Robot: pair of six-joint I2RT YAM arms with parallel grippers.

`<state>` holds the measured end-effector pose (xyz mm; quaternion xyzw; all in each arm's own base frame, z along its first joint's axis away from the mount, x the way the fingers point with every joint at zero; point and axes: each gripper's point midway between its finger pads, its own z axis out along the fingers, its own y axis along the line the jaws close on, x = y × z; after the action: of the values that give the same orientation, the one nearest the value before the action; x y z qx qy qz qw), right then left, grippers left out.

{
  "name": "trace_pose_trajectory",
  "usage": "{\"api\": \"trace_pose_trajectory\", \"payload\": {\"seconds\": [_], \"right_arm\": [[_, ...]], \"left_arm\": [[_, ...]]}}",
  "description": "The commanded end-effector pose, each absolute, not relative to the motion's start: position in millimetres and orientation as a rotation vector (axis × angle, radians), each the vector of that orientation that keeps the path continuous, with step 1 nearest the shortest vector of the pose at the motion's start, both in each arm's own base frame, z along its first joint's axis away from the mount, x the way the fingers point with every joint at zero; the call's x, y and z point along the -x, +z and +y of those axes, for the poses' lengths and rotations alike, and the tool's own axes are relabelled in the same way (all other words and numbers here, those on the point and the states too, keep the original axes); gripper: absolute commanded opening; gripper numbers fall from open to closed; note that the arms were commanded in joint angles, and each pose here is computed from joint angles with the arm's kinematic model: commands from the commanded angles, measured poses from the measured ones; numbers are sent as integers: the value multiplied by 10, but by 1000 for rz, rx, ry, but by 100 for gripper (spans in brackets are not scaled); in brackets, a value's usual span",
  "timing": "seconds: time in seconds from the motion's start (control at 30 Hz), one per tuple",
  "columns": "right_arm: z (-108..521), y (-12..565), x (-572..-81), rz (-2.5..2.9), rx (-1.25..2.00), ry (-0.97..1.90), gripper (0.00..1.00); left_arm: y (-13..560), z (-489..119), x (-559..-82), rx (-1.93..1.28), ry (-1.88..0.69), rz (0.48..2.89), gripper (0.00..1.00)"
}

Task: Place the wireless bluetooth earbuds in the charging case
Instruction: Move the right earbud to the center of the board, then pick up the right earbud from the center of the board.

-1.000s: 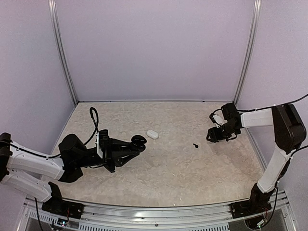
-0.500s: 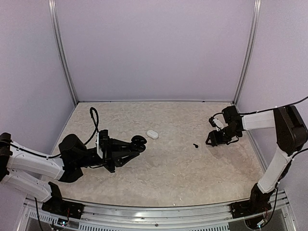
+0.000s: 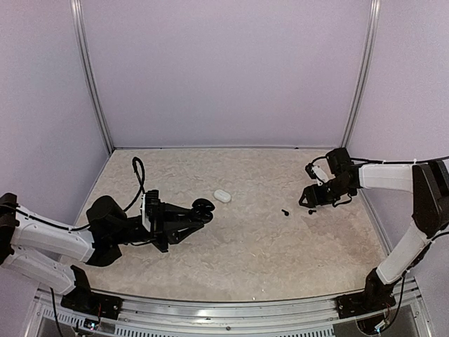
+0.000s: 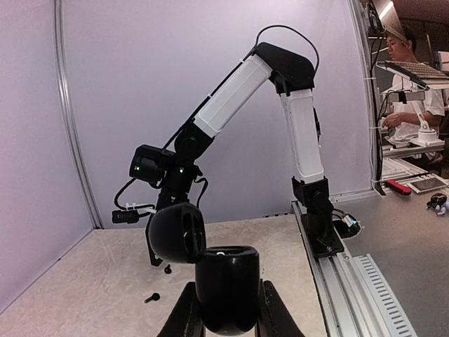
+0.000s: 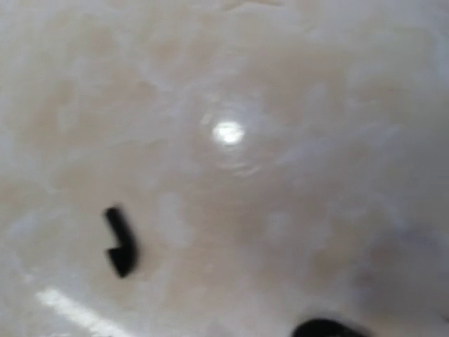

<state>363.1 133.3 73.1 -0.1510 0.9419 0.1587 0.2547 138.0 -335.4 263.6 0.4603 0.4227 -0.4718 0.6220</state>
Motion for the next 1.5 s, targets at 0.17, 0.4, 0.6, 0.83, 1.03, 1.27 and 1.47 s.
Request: {"api": "trace_pose_trajectory", "payload": {"seconds": [0.17, 0.4, 0.6, 0.83, 1.03, 1.27, 1.47], "right_arm": [[1192, 371, -3747, 2640, 388, 355, 72], [1205, 287, -3587, 2707, 383, 394, 69], [1383, 463, -3303, 2680, 353, 569, 67], [1569, 446, -3106, 2702, 412, 613, 65], [1421, 745, -3373, 2623, 383, 437, 58], [1175, 793, -3627, 2656, 417, 171, 53], [1106, 659, -3663, 2719, 465, 89, 53]], "left_arm": [[2680, -3325, -1371, -1052, -1083, 945, 11], [2679, -3328, -1372, -1051, -1082, 941, 10], [2672, -3339, -1381, -1052, -1081, 937, 11], [2670, -3368, -1382, -1060, -1096, 933, 11], [2676, -3353, -1382, -1057, -1091, 938, 11], [2667, -3343, -1381, -1052, -1093, 943, 11], [2662, -3321, -1393, -1043, -1080, 951, 11]]}}
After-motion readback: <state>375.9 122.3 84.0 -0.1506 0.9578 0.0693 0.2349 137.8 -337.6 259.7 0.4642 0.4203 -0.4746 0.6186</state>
